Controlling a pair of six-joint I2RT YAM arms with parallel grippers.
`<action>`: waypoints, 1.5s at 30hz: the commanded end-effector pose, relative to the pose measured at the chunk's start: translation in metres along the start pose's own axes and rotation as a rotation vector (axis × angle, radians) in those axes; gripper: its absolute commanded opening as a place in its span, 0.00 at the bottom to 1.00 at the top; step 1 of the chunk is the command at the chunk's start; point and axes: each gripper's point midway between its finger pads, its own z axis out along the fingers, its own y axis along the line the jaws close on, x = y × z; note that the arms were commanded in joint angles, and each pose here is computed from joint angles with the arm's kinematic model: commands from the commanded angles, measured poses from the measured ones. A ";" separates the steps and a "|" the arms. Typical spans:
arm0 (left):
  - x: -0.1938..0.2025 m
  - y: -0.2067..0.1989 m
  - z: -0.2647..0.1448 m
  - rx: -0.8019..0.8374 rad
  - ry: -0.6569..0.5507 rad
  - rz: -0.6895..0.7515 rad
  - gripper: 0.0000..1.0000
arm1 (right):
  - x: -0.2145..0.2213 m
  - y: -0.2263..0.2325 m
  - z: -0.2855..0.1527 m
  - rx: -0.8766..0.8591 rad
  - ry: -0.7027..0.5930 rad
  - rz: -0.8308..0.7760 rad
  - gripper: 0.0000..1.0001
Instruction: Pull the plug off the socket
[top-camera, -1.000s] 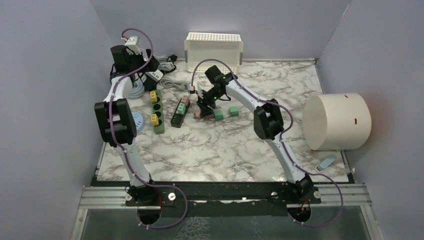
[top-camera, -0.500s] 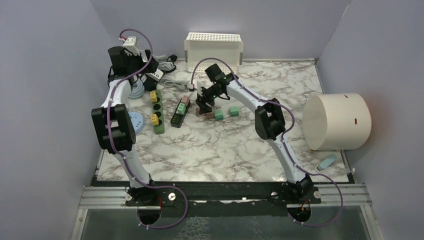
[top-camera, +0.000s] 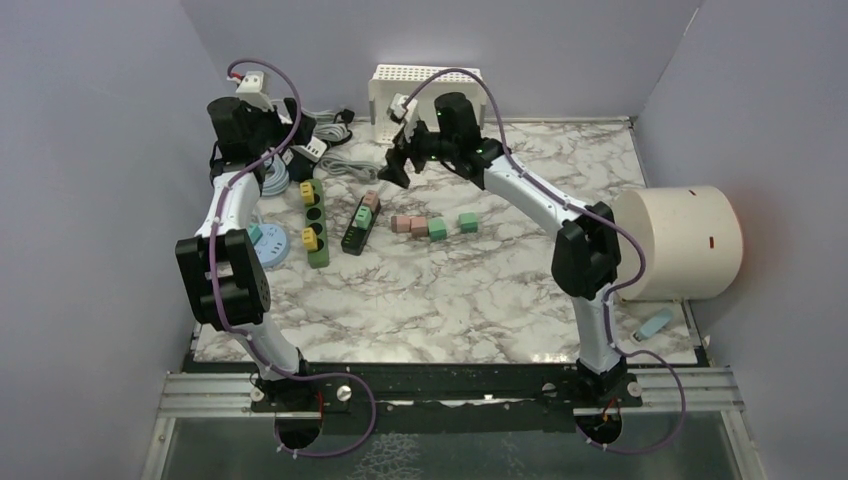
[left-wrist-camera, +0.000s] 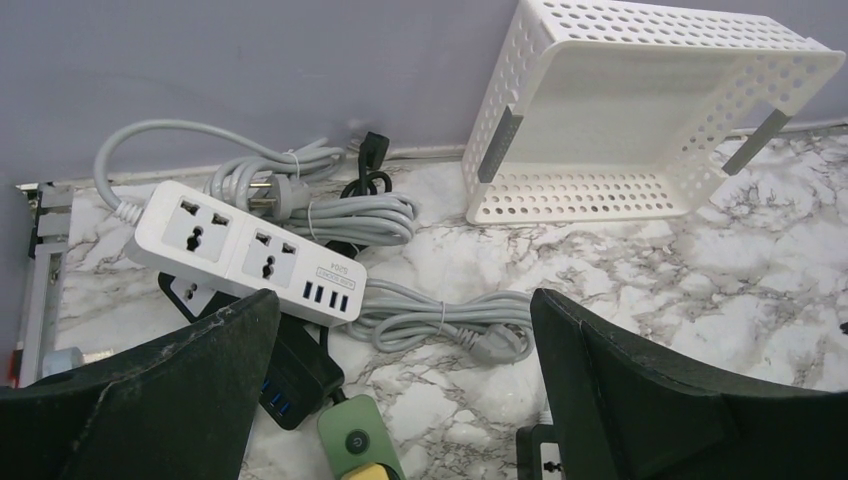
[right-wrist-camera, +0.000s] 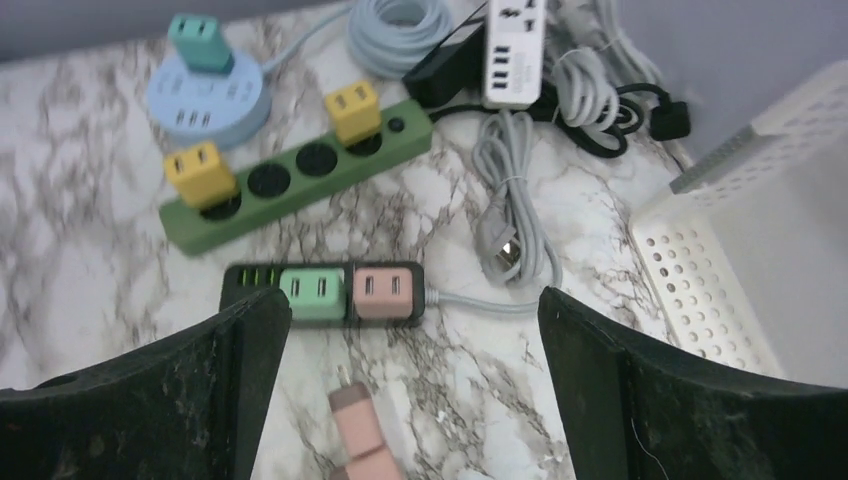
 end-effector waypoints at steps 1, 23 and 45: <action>-0.005 0.004 -0.004 -0.030 0.000 -0.034 0.99 | -0.044 -0.038 0.004 0.266 -0.250 0.452 1.00; -0.026 -0.003 -0.019 -0.033 -0.018 -0.065 0.99 | 0.114 -0.001 0.099 0.665 0.192 1.106 0.85; -0.027 0.004 -0.022 -0.002 -0.029 -0.127 0.99 | 0.135 0.019 0.112 0.632 0.259 1.050 0.64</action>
